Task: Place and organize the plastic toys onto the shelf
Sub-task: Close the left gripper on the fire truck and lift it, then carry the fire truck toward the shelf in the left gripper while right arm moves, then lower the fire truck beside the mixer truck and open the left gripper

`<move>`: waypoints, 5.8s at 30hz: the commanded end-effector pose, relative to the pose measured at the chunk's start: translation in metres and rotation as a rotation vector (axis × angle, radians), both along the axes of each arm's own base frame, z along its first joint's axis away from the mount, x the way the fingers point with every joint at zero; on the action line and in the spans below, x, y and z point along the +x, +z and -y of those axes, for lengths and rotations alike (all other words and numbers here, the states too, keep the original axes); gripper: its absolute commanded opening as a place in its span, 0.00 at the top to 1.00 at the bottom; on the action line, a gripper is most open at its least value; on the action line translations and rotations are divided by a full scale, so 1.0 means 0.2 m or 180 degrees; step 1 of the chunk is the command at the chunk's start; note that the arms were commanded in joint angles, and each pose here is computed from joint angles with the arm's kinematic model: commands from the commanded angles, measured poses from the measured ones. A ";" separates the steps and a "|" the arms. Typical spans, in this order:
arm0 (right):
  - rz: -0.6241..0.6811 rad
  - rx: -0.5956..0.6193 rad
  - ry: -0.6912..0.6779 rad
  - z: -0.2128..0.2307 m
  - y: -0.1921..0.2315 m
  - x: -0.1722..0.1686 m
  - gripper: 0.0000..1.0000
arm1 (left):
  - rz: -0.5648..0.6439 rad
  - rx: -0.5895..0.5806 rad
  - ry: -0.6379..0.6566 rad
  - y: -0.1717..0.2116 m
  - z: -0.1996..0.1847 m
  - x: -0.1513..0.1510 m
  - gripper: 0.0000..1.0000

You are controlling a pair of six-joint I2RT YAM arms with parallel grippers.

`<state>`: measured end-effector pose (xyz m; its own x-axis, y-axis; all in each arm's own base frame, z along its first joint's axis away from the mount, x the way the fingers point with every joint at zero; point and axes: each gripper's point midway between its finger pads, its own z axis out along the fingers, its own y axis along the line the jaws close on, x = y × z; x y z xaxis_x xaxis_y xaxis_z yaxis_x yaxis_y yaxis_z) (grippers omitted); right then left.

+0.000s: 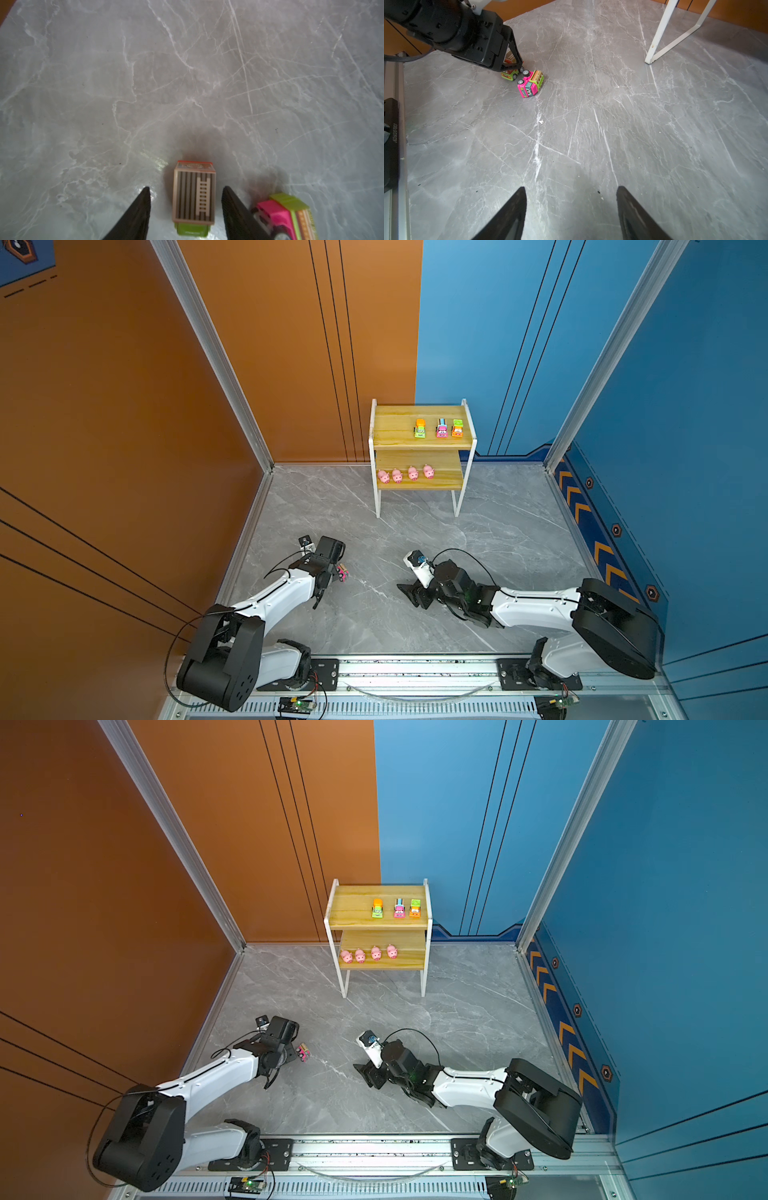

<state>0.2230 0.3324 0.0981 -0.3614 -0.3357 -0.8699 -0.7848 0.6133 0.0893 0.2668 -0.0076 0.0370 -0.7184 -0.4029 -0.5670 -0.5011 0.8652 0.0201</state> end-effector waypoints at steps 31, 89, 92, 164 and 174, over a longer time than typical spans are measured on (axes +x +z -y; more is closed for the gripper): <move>-0.0106 0.0052 0.0009 -0.02 -0.05 0.00 0.31 | 0.0450 -0.0014 0.0110 0.05 0.02 0.13 0.73; -0.0040 0.0971 -0.2132 1.07 0.24 0.40 0.33 | 0.1665 -0.0458 -0.3119 0.02 1.54 0.30 0.61; -0.0030 0.0981 -0.2138 1.07 0.24 0.40 0.33 | 0.1706 -0.0459 -0.3149 0.03 1.53 0.28 0.63; 0.0645 0.0303 -0.1130 0.62 0.44 0.22 0.34 | 0.2178 -0.0123 -0.2298 1.80 1.26 1.31 0.73; 0.0607 0.0232 -0.1104 0.61 0.39 0.23 0.34 | 0.2214 -0.0224 -0.2122 1.78 1.29 1.40 0.72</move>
<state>0.2660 0.2088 0.1731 -0.2796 -0.1402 -0.9498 -0.5425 0.8393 0.0359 0.5427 -0.2680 0.3917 -0.3225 -0.0556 -0.9449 0.2384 0.9613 -0.1380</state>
